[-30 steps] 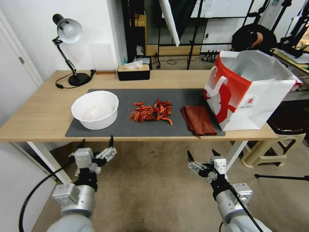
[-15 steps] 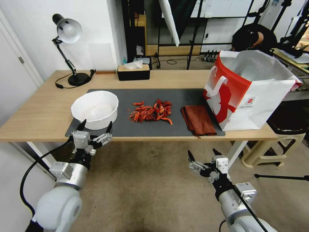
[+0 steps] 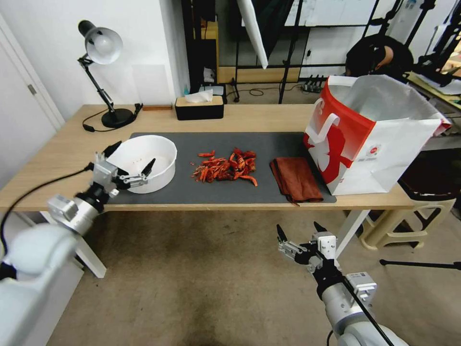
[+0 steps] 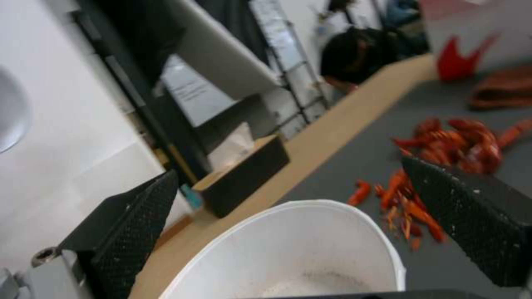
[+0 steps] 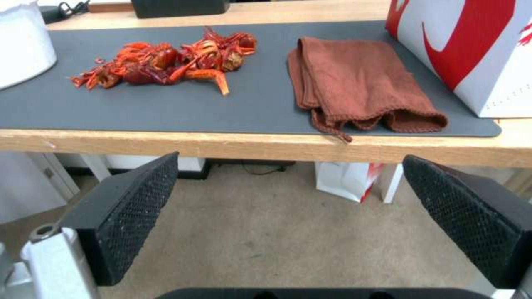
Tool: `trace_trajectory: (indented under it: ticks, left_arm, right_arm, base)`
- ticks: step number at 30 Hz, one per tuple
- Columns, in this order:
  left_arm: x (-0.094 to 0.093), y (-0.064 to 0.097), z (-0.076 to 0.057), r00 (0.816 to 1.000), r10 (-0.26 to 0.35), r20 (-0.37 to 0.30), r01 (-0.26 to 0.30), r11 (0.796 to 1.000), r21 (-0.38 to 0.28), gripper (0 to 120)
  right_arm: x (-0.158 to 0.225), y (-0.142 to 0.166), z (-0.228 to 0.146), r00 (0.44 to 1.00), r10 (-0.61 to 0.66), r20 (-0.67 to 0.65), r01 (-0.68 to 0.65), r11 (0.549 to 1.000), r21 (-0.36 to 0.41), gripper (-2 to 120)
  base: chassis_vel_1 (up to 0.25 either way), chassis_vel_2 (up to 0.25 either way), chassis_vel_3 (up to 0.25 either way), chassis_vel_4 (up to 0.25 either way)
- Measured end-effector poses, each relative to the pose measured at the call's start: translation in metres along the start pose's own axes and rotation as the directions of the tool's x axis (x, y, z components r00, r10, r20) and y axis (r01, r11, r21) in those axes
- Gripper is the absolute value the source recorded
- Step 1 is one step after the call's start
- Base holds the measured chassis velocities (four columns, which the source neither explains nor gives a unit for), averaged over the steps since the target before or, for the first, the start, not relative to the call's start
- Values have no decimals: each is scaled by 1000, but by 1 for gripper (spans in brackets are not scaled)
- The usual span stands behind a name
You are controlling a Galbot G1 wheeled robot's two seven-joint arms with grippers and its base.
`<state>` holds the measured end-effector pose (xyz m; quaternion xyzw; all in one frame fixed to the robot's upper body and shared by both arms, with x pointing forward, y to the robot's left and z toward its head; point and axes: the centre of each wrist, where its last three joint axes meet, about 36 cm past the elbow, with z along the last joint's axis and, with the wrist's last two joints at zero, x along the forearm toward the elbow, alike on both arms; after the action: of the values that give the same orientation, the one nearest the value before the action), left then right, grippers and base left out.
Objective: Sweep shrimp from table into container with towel, then put container into takeout bag.
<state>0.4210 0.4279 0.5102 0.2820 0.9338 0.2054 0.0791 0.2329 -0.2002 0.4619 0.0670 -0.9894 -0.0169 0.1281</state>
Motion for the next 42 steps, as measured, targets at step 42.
trace_trajectory:
  ticks: [42]
  left_arm:
    - [-49,145,-28,677,495,-545,-731,542,-416,100]
  right_arm:
    - [-2,6,13,1000,-2,-26,3,998,59,100]
  base:
    - [0,0,0,0]
